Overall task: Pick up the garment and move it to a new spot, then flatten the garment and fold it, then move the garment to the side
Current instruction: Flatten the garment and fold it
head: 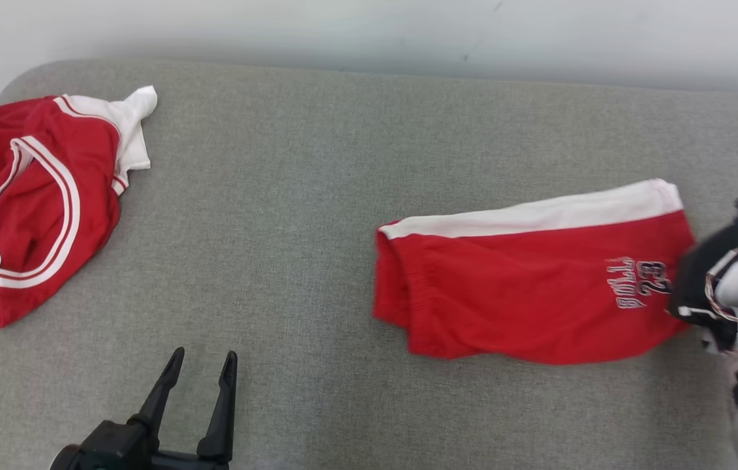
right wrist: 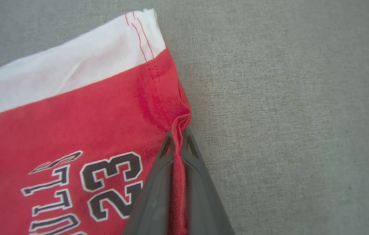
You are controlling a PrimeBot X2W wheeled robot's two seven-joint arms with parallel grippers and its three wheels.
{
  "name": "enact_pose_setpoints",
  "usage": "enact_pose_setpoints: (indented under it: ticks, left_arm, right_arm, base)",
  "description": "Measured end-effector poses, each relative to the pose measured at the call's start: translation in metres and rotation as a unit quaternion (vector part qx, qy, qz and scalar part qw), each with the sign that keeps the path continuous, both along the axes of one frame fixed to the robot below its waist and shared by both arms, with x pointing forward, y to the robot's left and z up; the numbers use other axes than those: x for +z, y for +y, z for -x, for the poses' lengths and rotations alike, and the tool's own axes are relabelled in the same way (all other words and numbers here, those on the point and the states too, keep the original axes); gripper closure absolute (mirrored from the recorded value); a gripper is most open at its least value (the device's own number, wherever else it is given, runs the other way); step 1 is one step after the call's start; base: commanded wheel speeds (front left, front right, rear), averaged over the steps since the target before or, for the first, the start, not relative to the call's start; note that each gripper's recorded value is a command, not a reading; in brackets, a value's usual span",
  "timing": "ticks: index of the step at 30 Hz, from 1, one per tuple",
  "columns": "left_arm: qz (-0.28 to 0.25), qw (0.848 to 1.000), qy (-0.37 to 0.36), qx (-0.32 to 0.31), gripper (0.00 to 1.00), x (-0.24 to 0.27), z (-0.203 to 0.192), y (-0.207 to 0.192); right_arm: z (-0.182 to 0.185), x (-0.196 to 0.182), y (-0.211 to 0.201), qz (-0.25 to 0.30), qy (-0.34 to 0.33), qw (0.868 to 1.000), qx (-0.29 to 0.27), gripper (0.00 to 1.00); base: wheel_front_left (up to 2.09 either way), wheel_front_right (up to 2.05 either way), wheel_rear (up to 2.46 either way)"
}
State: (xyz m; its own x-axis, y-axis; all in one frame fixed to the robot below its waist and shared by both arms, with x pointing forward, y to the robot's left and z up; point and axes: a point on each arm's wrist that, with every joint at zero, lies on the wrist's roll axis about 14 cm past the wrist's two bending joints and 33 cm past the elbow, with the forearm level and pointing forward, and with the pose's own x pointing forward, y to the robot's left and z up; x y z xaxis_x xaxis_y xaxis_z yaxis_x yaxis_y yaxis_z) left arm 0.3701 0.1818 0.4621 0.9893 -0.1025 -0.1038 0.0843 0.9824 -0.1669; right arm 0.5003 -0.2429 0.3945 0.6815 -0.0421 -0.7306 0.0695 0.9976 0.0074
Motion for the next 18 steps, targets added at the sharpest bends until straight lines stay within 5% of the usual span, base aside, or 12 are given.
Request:
enact_pose_setpoints:
  ticks: [13,18]
  left_arm:
    - [0.013,1.0,-0.008,-0.005,0.0,0.006,0.011,-0.008]
    - [0.021,1.0,-0.016,-0.012,0.0,0.011,0.013,-0.015]
  right_arm:
    - [0.038,0.042,-0.079,0.087,-0.094,0.989,-0.081,1.0]
    - [0.038,0.072,-0.08,0.108,-0.147,0.98,-0.081,1.0]
  base:
    - [0.0,0.0,0.0]
    - [0.0,0.0,0.0]
